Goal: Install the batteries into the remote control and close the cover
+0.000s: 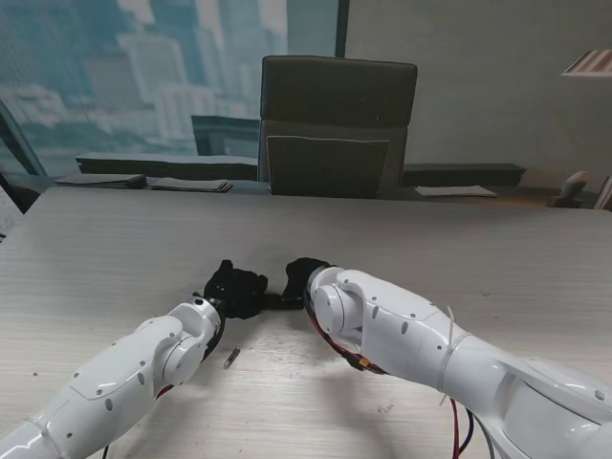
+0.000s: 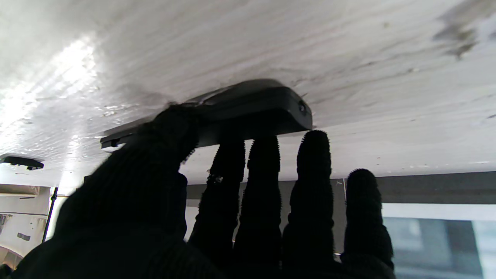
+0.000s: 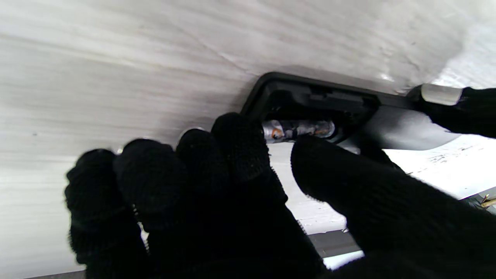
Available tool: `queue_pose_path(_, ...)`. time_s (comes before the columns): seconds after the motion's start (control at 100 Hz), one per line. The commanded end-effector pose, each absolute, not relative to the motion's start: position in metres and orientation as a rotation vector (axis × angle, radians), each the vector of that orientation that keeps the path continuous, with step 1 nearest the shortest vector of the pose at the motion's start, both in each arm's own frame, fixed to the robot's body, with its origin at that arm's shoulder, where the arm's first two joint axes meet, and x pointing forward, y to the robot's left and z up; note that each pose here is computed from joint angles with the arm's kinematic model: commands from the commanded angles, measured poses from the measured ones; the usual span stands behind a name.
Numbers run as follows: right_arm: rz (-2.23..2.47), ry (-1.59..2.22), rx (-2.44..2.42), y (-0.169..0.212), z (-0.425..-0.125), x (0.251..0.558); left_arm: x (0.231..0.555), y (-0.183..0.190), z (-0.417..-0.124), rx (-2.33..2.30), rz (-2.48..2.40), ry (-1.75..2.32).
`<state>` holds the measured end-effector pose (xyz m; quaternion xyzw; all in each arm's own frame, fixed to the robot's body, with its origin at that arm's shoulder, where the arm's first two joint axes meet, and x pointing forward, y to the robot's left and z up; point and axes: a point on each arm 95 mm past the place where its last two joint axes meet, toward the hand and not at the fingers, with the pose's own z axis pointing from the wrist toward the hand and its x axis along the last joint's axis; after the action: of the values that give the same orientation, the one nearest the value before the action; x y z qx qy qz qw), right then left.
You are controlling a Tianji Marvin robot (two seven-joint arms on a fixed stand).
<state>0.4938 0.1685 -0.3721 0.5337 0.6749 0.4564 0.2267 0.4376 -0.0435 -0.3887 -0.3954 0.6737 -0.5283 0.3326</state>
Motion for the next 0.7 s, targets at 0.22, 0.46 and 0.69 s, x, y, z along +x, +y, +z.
queue_pose_path(0.22,1.294,1.921,1.473,0.1893,-0.3766,0.4799,0.4252,-0.0464,-0.4081,-1.071,-1.342,1.829)
queue_pose_path(0.46,1.276,1.94,1.453,0.1895,-0.3778,0.4795,0.425,-0.0465,-0.4083,-1.071,-1.341,1.827)
queue_pose_path(0.69,1.259,1.963,1.421,0.1904,-0.3798,0.4793,0.4251,-0.0467,-0.4087,-1.072,-1.342,1.828)
